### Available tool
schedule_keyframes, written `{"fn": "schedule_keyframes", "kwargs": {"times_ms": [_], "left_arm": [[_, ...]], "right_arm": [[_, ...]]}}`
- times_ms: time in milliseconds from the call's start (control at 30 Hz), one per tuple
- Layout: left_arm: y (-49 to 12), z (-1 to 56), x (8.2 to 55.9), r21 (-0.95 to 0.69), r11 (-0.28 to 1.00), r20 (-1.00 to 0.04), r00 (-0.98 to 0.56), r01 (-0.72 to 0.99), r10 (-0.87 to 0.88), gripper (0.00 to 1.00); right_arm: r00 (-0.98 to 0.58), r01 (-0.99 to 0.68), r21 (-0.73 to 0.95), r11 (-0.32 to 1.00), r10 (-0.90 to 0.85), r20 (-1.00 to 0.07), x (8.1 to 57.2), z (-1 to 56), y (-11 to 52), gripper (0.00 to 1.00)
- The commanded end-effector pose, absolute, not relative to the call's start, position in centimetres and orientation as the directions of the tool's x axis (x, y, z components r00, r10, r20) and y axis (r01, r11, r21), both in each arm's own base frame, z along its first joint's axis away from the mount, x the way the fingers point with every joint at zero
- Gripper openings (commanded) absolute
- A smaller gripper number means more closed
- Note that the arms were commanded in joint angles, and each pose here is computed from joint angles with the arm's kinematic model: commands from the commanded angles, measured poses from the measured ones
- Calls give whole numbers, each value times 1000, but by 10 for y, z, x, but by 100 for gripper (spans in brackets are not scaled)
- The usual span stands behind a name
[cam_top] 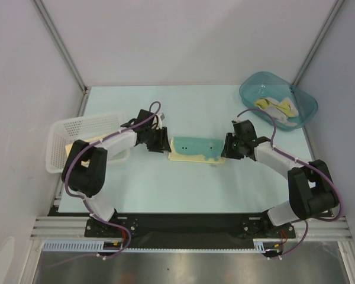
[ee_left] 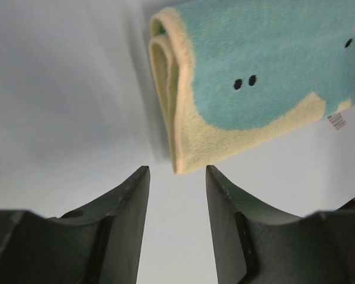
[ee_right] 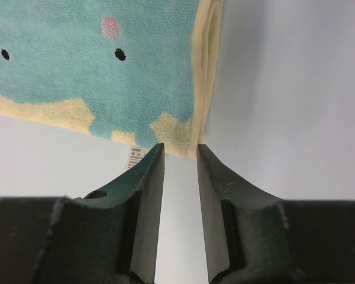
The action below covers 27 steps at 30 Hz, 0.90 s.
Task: Fold and stack the towels
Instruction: Fold the towel
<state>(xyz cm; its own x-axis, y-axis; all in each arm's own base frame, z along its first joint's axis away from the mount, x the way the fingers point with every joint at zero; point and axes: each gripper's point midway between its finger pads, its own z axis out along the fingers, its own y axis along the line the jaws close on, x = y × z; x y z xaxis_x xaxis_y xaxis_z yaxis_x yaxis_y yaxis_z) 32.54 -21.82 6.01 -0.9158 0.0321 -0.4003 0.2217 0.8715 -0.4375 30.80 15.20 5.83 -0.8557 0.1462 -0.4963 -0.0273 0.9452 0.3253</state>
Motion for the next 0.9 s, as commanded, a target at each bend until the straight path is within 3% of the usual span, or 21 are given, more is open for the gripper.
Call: {"fn": "schedule_keyframes", "kwargs": {"times_ms": [0,267,533,733,867], "left_arm": [[-226,61,322,-509,836,-390,-921,207,-10,49],[-233,51,319,-545,812,-372,-928,210,-10,48],[-233,41,315,-546,815,-345,-938,197,-5,39],[-235,35,311,-543,818,-327,-945,191,4,27],[-233,27,306,-530,830,-306,-952,176,6,8]], "right_arm": [[-847,55,374,926,242,-473,309,60,155,34],[-847,87,374,923,266,-461,311,37,150,35],[-850,99,373,923,273,-450,310,23,145,25],[-851,88,373,924,265,-454,308,21,145,9],[-857,91,361,928,257,-446,304,17,143,2]]}}
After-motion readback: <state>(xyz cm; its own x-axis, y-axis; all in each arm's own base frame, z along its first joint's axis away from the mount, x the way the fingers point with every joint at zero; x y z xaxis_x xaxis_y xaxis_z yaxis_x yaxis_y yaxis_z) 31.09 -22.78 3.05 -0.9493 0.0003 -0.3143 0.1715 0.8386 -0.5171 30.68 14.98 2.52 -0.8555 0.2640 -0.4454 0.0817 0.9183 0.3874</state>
